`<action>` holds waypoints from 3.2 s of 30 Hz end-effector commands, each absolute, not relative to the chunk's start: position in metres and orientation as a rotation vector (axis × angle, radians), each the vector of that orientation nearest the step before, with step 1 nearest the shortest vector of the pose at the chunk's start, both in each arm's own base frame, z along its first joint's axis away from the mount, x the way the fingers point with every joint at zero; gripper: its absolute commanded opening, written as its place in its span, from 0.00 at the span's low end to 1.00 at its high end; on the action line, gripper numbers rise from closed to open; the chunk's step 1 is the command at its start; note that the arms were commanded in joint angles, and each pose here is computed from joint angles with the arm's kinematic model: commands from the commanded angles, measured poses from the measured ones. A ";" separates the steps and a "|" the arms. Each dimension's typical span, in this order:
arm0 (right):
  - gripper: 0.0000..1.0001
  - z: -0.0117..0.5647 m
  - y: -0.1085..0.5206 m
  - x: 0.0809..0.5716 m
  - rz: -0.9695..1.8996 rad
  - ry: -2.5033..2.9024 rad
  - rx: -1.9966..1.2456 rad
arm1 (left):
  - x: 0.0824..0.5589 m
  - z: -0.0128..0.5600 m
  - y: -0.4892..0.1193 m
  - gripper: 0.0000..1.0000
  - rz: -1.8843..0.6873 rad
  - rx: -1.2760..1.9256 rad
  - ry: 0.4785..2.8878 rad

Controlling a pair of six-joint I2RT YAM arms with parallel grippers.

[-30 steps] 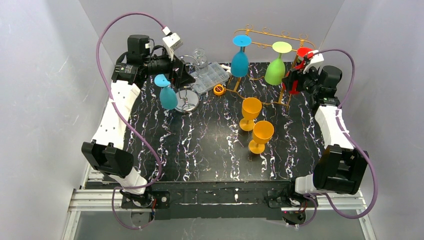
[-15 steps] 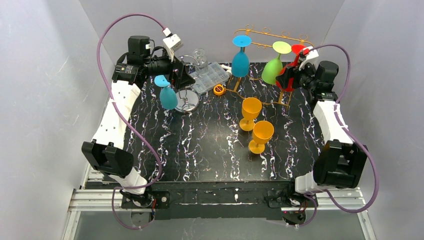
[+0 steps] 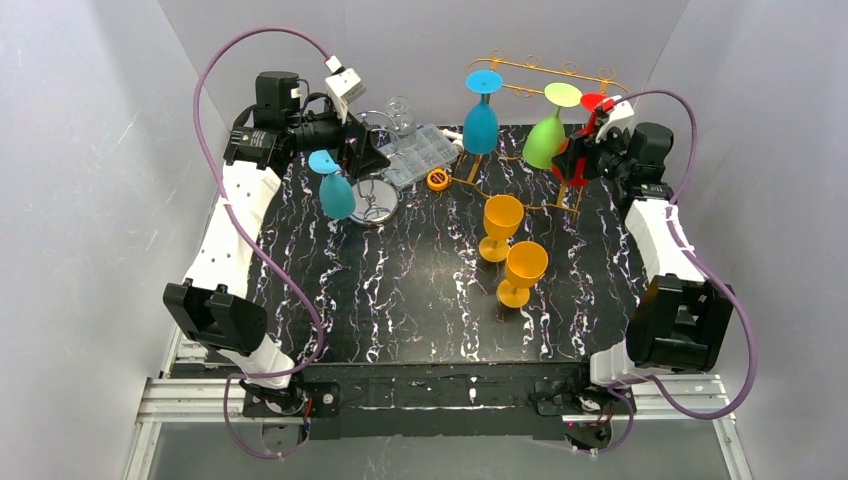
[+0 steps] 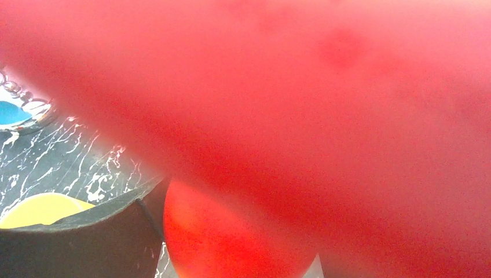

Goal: Place the wine glass upside down on the wine glass rack

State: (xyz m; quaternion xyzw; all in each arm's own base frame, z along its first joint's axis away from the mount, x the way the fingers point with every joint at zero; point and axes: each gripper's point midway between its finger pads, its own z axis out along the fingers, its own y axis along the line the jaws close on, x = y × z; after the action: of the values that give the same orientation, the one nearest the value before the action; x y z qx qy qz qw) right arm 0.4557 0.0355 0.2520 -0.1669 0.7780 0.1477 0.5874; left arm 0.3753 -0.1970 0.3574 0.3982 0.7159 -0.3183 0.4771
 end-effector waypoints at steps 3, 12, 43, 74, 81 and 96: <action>0.27 0.284 0.031 0.448 0.272 1.716 -0.399 | 0.368 0.364 -0.195 0.98 -0.789 0.982 1.731; 0.26 0.283 0.024 0.456 0.247 1.733 -0.376 | 0.368 0.362 -0.194 0.98 -0.792 0.982 1.737; 0.23 0.267 0.020 0.479 0.325 1.776 -0.325 | 0.369 0.366 -0.192 0.98 -0.802 0.975 1.735; 0.98 0.317 0.044 0.406 0.479 1.669 -0.188 | 0.343 0.376 -0.187 0.98 -0.845 0.850 1.811; 0.97 0.363 0.058 0.382 0.579 1.618 -0.170 | 0.329 0.383 -0.180 0.98 -0.818 0.834 1.837; 0.69 0.414 -0.027 0.434 0.433 1.572 0.431 | 0.316 0.387 -0.173 0.98 -0.805 0.769 1.886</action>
State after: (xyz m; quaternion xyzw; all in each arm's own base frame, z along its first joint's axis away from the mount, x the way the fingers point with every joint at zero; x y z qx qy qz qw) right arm 0.4291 -0.0028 0.3844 0.1227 0.7281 0.2045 0.6426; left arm 0.3270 -0.1760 0.3728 0.3193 0.7681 -0.3245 0.4502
